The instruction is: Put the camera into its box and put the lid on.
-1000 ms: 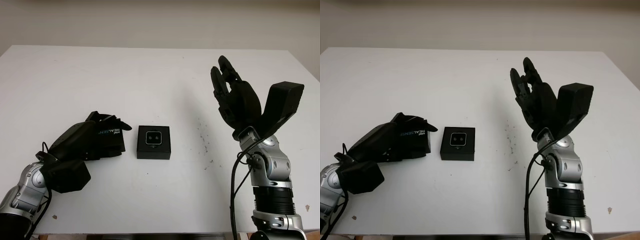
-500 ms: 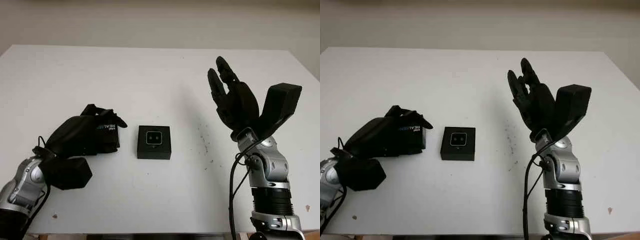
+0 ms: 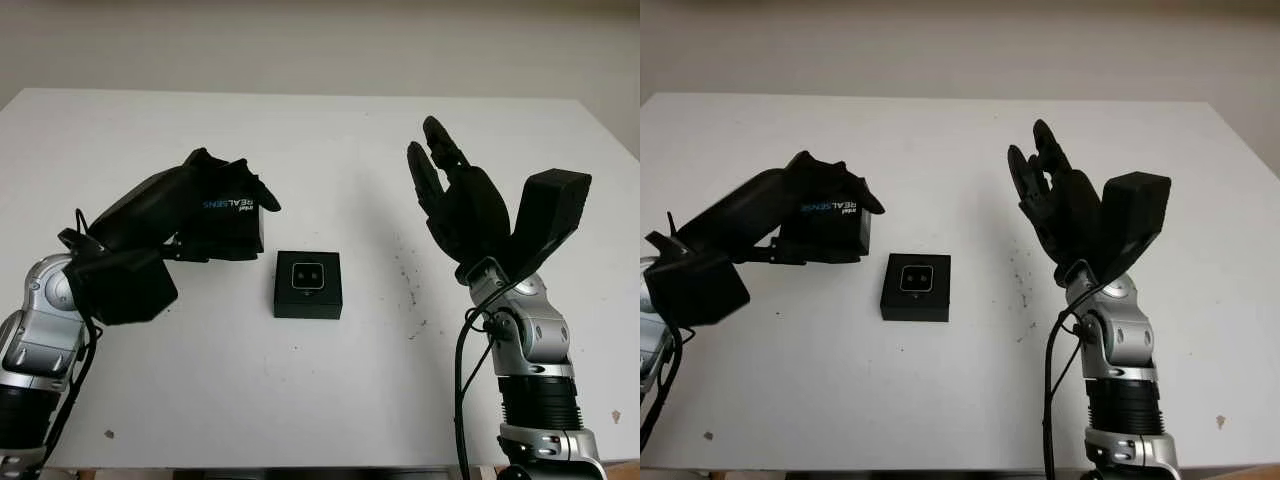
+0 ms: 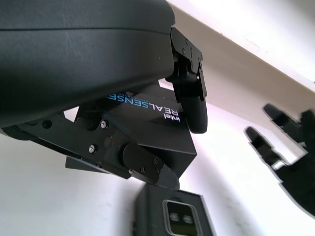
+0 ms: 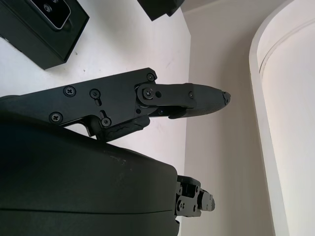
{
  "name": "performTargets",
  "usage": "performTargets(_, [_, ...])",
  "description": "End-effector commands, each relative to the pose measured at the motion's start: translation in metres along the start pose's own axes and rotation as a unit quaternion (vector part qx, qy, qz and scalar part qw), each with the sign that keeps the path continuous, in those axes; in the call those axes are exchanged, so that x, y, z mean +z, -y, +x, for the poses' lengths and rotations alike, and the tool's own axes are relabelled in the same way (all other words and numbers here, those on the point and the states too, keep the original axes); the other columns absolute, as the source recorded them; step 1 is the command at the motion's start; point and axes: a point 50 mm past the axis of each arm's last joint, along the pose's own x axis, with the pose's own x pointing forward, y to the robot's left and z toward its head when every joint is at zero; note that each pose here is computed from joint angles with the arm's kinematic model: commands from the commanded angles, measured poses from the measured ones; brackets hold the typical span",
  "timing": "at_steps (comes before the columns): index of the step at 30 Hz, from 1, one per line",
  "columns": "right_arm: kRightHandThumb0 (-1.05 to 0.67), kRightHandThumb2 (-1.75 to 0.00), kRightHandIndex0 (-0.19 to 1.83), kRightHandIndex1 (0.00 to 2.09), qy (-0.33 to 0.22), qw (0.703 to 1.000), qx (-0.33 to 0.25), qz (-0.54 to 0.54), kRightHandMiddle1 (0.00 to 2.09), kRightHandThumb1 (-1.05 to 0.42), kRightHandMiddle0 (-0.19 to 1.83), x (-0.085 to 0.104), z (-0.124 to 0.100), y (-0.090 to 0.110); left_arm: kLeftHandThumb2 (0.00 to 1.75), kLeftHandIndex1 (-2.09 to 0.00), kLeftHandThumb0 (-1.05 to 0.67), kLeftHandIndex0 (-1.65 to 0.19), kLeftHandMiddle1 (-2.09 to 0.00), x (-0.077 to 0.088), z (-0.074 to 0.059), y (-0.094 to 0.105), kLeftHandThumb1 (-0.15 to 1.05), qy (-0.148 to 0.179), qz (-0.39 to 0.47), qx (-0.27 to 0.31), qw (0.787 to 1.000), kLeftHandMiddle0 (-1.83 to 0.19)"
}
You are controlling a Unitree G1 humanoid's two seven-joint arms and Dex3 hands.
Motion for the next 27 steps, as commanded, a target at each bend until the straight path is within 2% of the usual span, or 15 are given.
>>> performTargets(1, [-0.58, -0.36, -0.16, 0.05, 0.006, 1.000, 0.000, -0.004, 0.05, -1.05, -0.09, 0.001, 0.000, 0.000, 0.13, -1.25, -0.16, -0.22, -1.38, 0.013, 0.006, -0.002, 1.05, 0.015, -0.012, -0.010, 1.000, -0.31])
performTargets(5, [-0.58, -0.37, -0.15, 0.06, 0.010, 1.000, -0.005, -0.004, 0.05, -1.05, -0.08, 0.001, 0.000, 0.000, 0.13, -1.24, -0.18, -0.24, -1.48, 0.020, 0.011, 0.006, 1.05, 0.014, -0.048, -0.043, 0.998, -0.32])
performTargets(10, [-0.58, -0.52, -0.15, 0.06, 0.029, 0.999, -0.019, 0.005, 0.04, -1.05, -0.10, 0.002, 0.000, -0.001, 0.13, -1.34, -0.21, -0.23, -1.60, 0.018, 0.019, 0.024, 1.05, 0.028, -0.085, -0.050, 0.995, -0.36])
performTargets(15, [-0.72, -0.64, -0.19, 0.01, 0.051, 0.998, -0.033, 0.030, 0.00, -1.05, -0.19, 0.007, 0.002, -0.002, 0.15, -1.38, -0.22, -0.18, -1.72, 0.017, 0.023, 0.041, 1.05, 0.013, -0.110, -0.054, 0.992, -0.32])
performTargets(21, [-0.78, -0.65, -0.19, 0.00, 0.068, 0.996, -0.045, 0.038, 0.00, -1.05, -0.19, 0.012, 0.003, -0.003, 0.15, -1.44, -0.17, -0.14, -1.72, 0.016, 0.024, 0.054, 1.05, -0.001, -0.111, -0.052, 0.992, -0.28])
performTargets(27, [-0.79, -0.65, -0.19, 0.00, 0.068, 0.996, -0.045, 0.036, 0.00, -1.05, -0.19, 0.011, 0.004, -0.003, 0.14, -1.49, -0.14, -0.12, -1.86, 0.013, 0.026, 0.063, 1.05, -0.004, -0.104, -0.046, 0.994, -0.27])
